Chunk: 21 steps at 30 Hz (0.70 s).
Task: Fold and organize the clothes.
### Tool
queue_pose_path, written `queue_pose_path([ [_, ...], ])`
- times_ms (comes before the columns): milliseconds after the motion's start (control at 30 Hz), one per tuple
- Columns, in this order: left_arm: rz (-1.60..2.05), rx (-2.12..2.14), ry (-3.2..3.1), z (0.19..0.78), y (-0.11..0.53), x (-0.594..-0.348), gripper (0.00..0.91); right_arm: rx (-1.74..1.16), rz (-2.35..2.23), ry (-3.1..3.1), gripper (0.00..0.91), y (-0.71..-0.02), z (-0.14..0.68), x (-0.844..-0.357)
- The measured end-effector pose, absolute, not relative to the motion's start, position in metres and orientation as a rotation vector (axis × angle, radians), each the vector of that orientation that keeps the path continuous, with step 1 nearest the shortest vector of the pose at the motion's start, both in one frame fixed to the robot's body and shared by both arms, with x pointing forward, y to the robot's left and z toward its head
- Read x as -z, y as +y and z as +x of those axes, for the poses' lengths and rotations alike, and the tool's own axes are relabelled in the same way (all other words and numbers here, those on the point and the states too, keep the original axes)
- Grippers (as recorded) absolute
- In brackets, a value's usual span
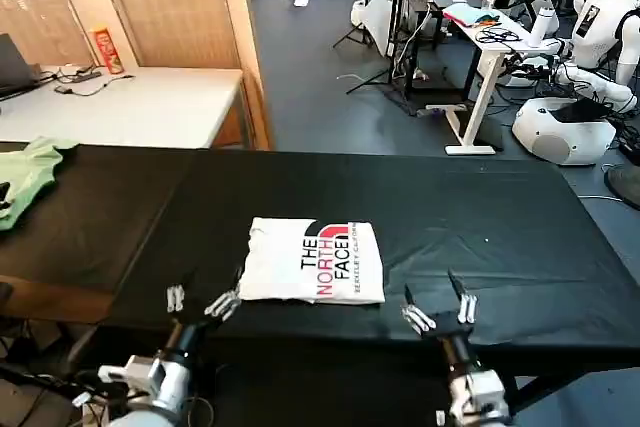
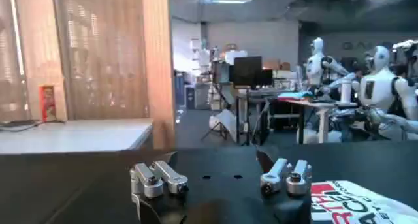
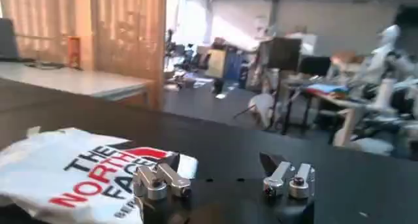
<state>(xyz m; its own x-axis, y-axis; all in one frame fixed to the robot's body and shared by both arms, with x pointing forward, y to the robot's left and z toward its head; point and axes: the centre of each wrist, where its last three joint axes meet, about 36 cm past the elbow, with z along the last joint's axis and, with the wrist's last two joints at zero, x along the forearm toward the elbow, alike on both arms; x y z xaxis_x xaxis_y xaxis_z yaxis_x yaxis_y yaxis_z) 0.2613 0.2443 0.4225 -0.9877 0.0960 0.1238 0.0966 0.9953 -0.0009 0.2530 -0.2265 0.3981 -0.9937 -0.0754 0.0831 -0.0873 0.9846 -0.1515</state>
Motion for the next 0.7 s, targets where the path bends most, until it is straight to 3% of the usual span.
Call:
queue_pose_path([
  [300,-0.079,-0.015,-2.894,0.216,0.249,-0.419,0.878,-0.211,0.007,-2.963,0.878,-0.227,0.195,-0.405],
  [700,-0.03,0.031,-2.756,0.189,0.268,-0.432,0.878,-0.118,-0.062,-2.745,0.878,-0.217,0.149,-0.438],
])
